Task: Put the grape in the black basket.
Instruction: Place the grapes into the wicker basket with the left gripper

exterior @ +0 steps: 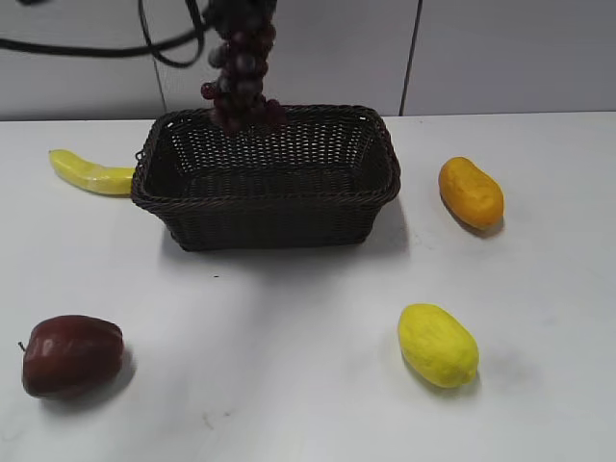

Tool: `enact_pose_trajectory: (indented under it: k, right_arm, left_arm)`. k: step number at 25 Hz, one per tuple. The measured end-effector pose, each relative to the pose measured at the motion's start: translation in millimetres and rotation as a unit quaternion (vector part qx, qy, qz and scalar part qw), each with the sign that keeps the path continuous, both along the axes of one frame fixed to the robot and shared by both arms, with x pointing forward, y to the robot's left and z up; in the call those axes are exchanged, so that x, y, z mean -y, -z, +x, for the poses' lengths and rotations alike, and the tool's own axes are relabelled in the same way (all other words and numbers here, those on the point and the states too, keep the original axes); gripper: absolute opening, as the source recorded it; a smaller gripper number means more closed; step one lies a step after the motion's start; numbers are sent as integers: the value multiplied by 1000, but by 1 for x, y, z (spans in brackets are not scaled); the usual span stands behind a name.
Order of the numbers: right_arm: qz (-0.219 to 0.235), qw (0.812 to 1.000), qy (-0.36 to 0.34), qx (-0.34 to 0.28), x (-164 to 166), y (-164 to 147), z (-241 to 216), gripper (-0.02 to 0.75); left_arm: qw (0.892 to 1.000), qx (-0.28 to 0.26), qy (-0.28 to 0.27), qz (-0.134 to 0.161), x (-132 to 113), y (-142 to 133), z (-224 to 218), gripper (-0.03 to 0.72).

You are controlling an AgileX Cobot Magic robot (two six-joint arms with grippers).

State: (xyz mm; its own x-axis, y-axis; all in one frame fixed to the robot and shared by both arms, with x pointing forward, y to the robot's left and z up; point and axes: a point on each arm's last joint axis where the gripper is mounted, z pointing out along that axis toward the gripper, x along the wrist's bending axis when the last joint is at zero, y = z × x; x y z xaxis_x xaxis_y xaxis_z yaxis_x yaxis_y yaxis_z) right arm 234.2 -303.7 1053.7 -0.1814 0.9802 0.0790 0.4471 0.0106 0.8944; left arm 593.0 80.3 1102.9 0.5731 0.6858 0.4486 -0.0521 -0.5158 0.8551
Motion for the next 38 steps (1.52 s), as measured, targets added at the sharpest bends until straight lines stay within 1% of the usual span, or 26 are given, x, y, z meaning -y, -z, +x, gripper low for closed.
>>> enact_pose_trajectory:
  k: [4, 6, 8, 10, 11, 12, 14, 16, 18, 19, 21, 24, 27, 29, 32, 33, 34, 36, 38]
  right_arm:
    - [0, 1000, 0, 0, 0, 0, 0, 586]
    - [0, 1000, 0, 0, 0, 0, 0, 586]
    - [0, 1000, 0, 0, 0, 0, 0, 586]
    - [0, 1000, 0, 0, 0, 0, 0, 585]
    - [0, 1000, 0, 0, 0, 0, 0, 585]
    - [0, 1000, 0, 0, 0, 0, 0, 585]
    - [0, 1000, 0, 0, 0, 0, 0, 585]
    - [0, 1000, 0, 0, 0, 0, 0, 585]
    - [0, 1000, 0, 0, 0, 0, 0, 585]
    - [0, 1000, 0, 0, 0, 0, 0, 585]
    - [0, 1000, 0, 0, 0, 0, 0, 586]
    - [0, 1000, 0, 0, 0, 0, 0, 586]
    - [0, 1000, 0, 0, 0, 0, 0, 586]
    - [0, 1000, 0, 0, 0, 0, 0, 586]
    - [0, 1000, 0, 0, 0, 0, 0, 585]
    - [0, 1000, 0, 0, 0, 0, 0, 585]
    - [0, 1000, 0, 0, 0, 0, 0, 585]
    - [0, 1000, 0, 0, 0, 0, 0, 585]
    - [0, 1000, 0, 0, 0, 0, 0, 585]
  left_arm:
    - [999, -40, 1, 21, 8, 51, 22, 64]
    - [998, -58, -1, 29, 10, 69, 28, 64]
    - [997, -74, -3, 36, 12, 84, 32, 62]
    - [995, -89, -8, 45, 12, 92, 33, 64]
    - [994, -96, -12, 49, 11, 94, 33, 77]
    - [993, -103, -16, 55, 10, 96, 33, 111]
    - [990, -117, -25, 67, 8, 99, 32, 229]
    - [987, -134, -35, 81, 5, 102, 32, 404]
    - [984, -149, -44, 92, 2, 105, 31, 537]
    - [982, -158, -50, 95, 1, 106, 30, 581]
    - [977, -179, -62, 100, -2, 108, 28, 619]
    - [969, -202, -82, 113, -8, 101, 22, 635]
    - [964, -216, -102, 114, -17, 79, 12, 632]
    - [960, -230, -124, 100, -28, 58, 6, 626]
    - [944, -269, -173, 81, -51, 27, 4, 614]
    - [935, -287, -192, 83, -60, 20, 3, 608]
    - [925, -305, -210, 86, -70, 13, 3, 601]
    - [901, -343, -246, 97, -90, 4, 0, 584]
    - [870, -392, -279, 108, -109, 3, -5, 572]
